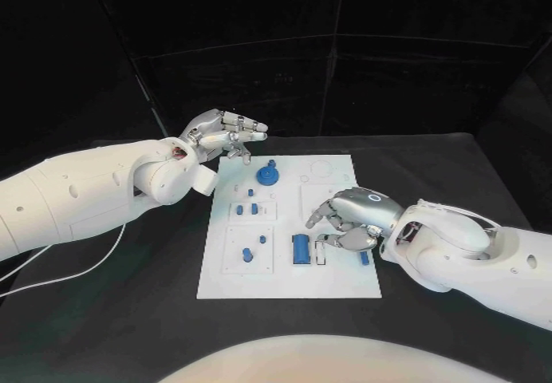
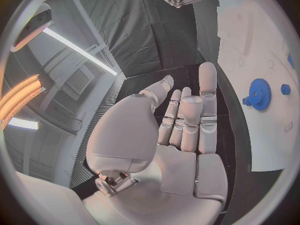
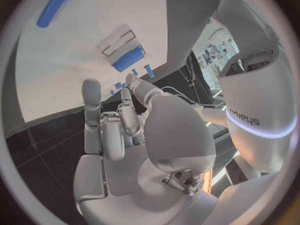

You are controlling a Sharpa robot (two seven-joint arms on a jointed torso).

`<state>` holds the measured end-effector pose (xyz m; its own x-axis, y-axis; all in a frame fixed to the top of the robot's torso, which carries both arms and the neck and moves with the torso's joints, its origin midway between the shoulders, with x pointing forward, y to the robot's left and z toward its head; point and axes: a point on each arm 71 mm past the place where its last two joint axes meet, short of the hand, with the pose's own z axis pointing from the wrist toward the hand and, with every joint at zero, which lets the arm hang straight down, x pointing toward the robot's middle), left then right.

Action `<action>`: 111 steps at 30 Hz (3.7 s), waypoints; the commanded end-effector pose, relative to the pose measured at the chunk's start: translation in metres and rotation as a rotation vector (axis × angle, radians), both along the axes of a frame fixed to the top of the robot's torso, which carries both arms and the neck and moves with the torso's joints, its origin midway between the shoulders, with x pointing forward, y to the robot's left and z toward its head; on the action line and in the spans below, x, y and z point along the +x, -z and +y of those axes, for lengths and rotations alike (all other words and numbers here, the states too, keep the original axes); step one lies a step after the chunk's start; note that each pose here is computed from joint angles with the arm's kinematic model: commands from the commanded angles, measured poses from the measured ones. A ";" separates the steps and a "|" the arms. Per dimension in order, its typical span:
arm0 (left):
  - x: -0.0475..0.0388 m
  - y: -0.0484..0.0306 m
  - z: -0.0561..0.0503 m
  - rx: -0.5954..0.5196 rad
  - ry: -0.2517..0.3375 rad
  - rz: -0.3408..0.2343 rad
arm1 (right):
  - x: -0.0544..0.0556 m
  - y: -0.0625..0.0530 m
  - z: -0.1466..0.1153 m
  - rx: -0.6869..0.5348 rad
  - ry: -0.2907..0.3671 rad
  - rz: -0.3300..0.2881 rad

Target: Assemble the parts on the task board

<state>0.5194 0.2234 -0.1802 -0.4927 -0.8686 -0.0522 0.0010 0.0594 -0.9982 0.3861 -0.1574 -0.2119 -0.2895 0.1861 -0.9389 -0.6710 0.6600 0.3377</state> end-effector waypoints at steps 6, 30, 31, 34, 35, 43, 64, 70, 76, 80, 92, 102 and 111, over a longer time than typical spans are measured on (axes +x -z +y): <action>-0.0005 -0.0003 0.002 -0.005 -0.001 -0.004 | 0.005 -0.001 -0.060 0.064 0.408 0.199; -0.0038 0.0001 0.005 -0.004 -0.004 -0.003 | -0.003 0.025 -0.084 -0.156 0.601 0.250; -0.0038 0.0001 0.005 -0.004 -0.004 -0.003 | -0.004 0.026 -0.083 -0.159 0.598 0.254; -0.0039 0.0000 0.005 -0.004 -0.004 -0.003 | -0.006 0.029 -0.081 -0.165 0.588 0.262; -0.0039 0.0000 0.005 -0.004 -0.004 -0.003 | -0.006 0.030 -0.081 -0.166 0.585 0.264; -0.0038 0.0001 0.006 -0.004 -0.004 -0.003 | -0.007 0.033 -0.074 -0.166 0.554 0.272; -0.0035 0.0005 0.006 -0.002 -0.002 0.000 | -0.008 0.045 -0.069 -0.244 0.519 0.292; -0.0035 0.0006 0.007 -0.002 -0.003 0.001 | -0.008 0.047 -0.065 -0.268 0.500 0.293; -0.0036 0.0007 0.007 -0.001 -0.003 0.003 | -0.009 0.049 -0.060 -0.299 0.472 0.276; -0.0037 0.0007 0.007 -0.001 -0.002 0.003 | -0.009 0.049 -0.056 -0.318 0.455 0.255; -0.0038 0.0008 0.007 -0.001 -0.002 0.004 | -0.009 0.047 -0.049 -0.368 0.416 0.188; -0.0038 0.0009 0.007 -0.001 -0.001 0.004 | -0.011 0.041 -0.047 -0.270 0.454 0.186; -0.0039 0.0012 0.006 -0.001 0.001 0.005 | -0.013 0.033 -0.044 -0.148 0.500 0.185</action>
